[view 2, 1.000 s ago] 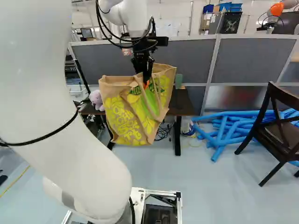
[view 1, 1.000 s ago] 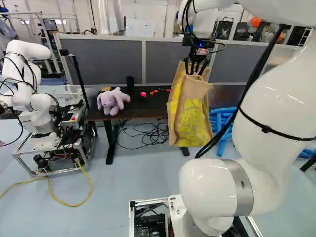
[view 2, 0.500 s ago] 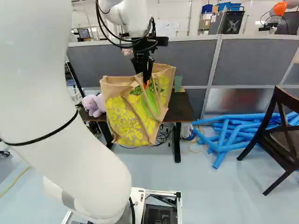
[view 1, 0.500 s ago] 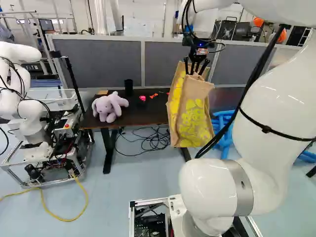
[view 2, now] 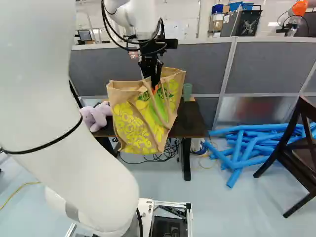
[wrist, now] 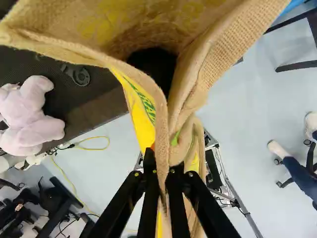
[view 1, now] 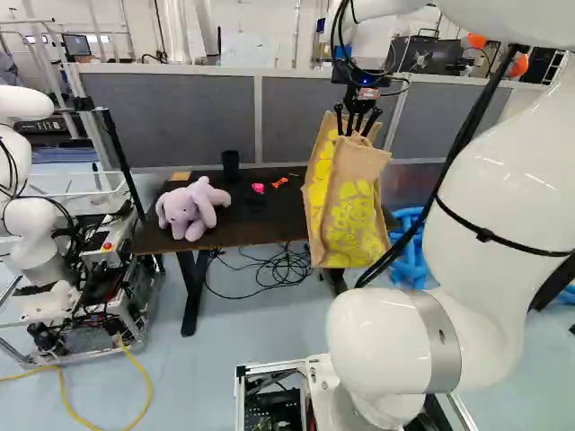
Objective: Pick up the bag on the ground and place it on the table
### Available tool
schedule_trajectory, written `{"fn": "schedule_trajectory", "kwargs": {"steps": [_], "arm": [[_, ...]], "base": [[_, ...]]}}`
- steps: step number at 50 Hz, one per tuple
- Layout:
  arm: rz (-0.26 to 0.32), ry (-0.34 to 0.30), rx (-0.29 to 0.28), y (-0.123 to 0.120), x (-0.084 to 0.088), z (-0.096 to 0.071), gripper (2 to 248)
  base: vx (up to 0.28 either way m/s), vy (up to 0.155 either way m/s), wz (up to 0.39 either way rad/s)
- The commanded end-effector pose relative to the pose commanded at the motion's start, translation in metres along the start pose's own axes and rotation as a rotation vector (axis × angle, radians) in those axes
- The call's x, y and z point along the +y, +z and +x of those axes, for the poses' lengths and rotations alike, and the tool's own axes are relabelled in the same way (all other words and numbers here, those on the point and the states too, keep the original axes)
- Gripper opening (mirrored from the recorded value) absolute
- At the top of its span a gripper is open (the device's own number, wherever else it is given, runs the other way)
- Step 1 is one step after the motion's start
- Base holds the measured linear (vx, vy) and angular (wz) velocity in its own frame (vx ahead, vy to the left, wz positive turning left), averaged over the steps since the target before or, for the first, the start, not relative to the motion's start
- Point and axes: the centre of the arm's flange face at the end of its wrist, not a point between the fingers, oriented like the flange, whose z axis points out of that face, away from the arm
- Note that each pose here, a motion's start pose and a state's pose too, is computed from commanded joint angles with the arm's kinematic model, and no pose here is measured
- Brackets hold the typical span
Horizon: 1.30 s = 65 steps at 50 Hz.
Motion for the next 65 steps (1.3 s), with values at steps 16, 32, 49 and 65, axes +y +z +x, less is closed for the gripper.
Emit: {"fn": "schedule_trajectory", "kwargs": {"steps": [16, 32, 49, 65], "arm": [[0.0, 0.0, 0.0, 0.0, 0.0, 0.0, 24], [0.0, 0.0, 0.0, 0.0, 0.0, 0.0, 24], [0.0, 0.0, 0.0, 0.0, 0.0, 0.0, 24], [0.0, 0.0, 0.0, 0.0, 0.0, 0.0, 24]], "base": [[0.148, -0.001, -0.017], [0.102, 0.0, -0.012], [0.047, -0.001, -0.006], [0.0, 0.0, 0.0]]}}
